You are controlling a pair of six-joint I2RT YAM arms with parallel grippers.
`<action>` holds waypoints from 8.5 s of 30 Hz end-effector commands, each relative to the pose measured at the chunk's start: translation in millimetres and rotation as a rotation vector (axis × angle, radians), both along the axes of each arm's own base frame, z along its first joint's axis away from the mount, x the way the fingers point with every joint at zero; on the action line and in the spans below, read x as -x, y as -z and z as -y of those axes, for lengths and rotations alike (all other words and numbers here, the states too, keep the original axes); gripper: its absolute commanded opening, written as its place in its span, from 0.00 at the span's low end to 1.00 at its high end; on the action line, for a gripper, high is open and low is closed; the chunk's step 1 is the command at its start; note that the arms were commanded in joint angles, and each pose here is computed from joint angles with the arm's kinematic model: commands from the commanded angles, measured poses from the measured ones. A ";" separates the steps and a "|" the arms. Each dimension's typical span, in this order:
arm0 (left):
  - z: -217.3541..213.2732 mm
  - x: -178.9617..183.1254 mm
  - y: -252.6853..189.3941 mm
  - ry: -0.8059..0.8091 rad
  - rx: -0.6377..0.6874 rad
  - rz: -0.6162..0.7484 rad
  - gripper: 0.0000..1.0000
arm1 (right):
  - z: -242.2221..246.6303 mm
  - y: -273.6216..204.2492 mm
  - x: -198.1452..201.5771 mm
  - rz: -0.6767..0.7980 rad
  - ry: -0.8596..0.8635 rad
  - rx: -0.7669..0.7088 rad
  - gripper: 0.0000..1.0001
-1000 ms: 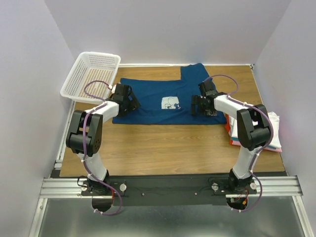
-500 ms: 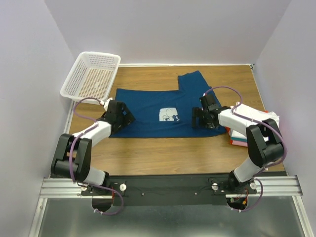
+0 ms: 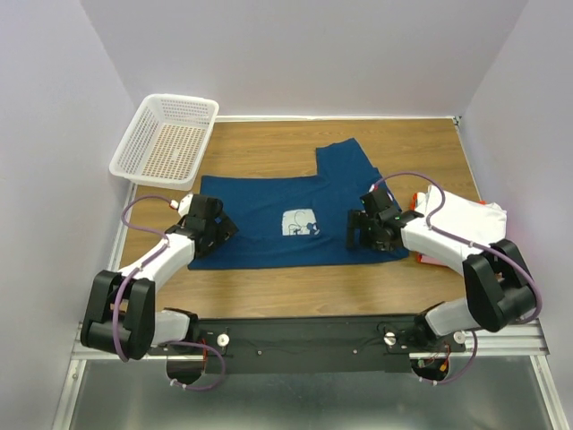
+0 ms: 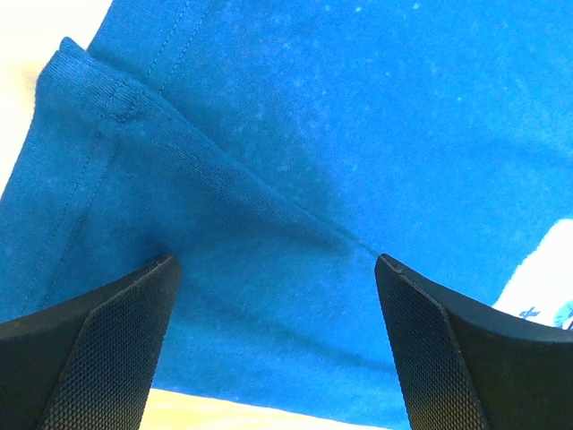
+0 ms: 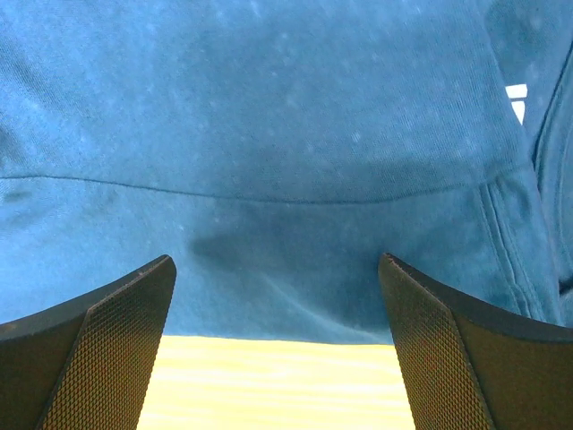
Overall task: Fold and stack the t-shirts
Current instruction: Fold the tshirt
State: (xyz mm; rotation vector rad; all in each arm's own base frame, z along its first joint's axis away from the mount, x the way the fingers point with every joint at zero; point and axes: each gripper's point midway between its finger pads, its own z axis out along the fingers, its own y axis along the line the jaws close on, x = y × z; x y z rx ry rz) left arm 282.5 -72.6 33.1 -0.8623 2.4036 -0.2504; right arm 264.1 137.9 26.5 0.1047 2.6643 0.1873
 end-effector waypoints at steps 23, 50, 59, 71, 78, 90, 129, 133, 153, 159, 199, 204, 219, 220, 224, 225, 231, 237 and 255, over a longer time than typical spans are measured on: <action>-29.9 -44.5 -96.6 -0.084 -0.145 0.140 0.98 | -12.4 -108.9 -34.7 0.308 0.034 -0.116 1.00; -53.9 -170.5 -17.6 -0.349 -0.228 -0.101 0.72 | -3.1 -97.7 -48.4 0.307 -0.002 -0.016 1.00; -61.8 -173.4 -5.8 -0.456 -0.237 -0.094 0.65 | -5.7 -95.8 -45.3 0.304 -0.028 -0.030 1.00; -72.2 -190.2 -13.3 -0.502 -0.259 -0.090 0.65 | -3.1 -98.6 -44.3 0.320 -0.028 -0.025 1.00; -75.8 -186.3 7.9 -0.525 -0.285 -0.151 0.65 | -2.1 -95.9 -44.7 0.315 -0.023 -0.021 1.00; -74.7 -190.2 36.7 -0.525 -0.279 -0.195 0.57 | -2.3 -95.6 -43.1 0.316 -0.033 -0.024 1.00; -46.6 -165.1 37.5 -0.258 -0.175 -0.202 0.00 | -6.4 -85.8 -338.4 0.474 0.013 0.165 1.00; -47.3 -166.7 37.2 -0.255 -0.183 -0.206 0.00 | -13.2 -63.9 -375.9 0.498 -0.020 0.157 0.97; -49.4 -170.5 29.0 -0.259 -0.194 -0.192 0.00 | -9.3 23.8 -383.7 0.404 -0.017 0.205 0.73; -51.2 -169.0 23.7 -0.266 -0.200 -0.185 0.00 | -0.9 9.2 -364.1 0.379 0.018 0.212 0.49; -62.1 -139.8 -50.8 -0.299 -0.245 -0.038 0.00 | -2.4 -131.4 -203.0 0.487 -0.159 0.097 0.01; -62.2 -145.3 -54.3 -0.301 -0.250 -0.039 0.00 | 0.3 -144.8 -217.7 0.525 -0.148 0.128 0.01; -58.9 -115.4 -43.3 -0.293 -0.220 -0.040 0.00 | 2.1 -158.6 -177.3 0.543 -0.186 0.084 0.01; -58.9 -109.8 -40.8 -0.297 -0.221 -0.047 0.00 | 3.8 -162.6 -171.3 0.552 -0.184 0.079 0.01; -60.3 -97.8 -41.6 -0.304 -0.222 -0.044 0.00 | 7.9 -167.3 -151.6 0.563 -0.173 0.061 0.01; -61.0 -92.8 -43.2 -0.305 -0.223 -0.040 0.00 | 7.6 -169.4 -147.3 0.567 -0.172 0.052 0.01; -60.2 -72.7 -41.4 -0.315 -0.217 -0.034 0.00 | 14.0 -161.5 -116.6 0.552 -0.155 0.020 0.01; -55.3 -54.9 -31.7 -0.299 -0.208 -0.049 0.00 | 23.8 -154.4 -92.3 0.531 -0.121 0.013 0.01; -49.5 -23.9 -26.4 -0.303 -0.200 -0.049 0.00 | 40.7 -129.8 -42.3 0.461 -0.044 -0.014 0.01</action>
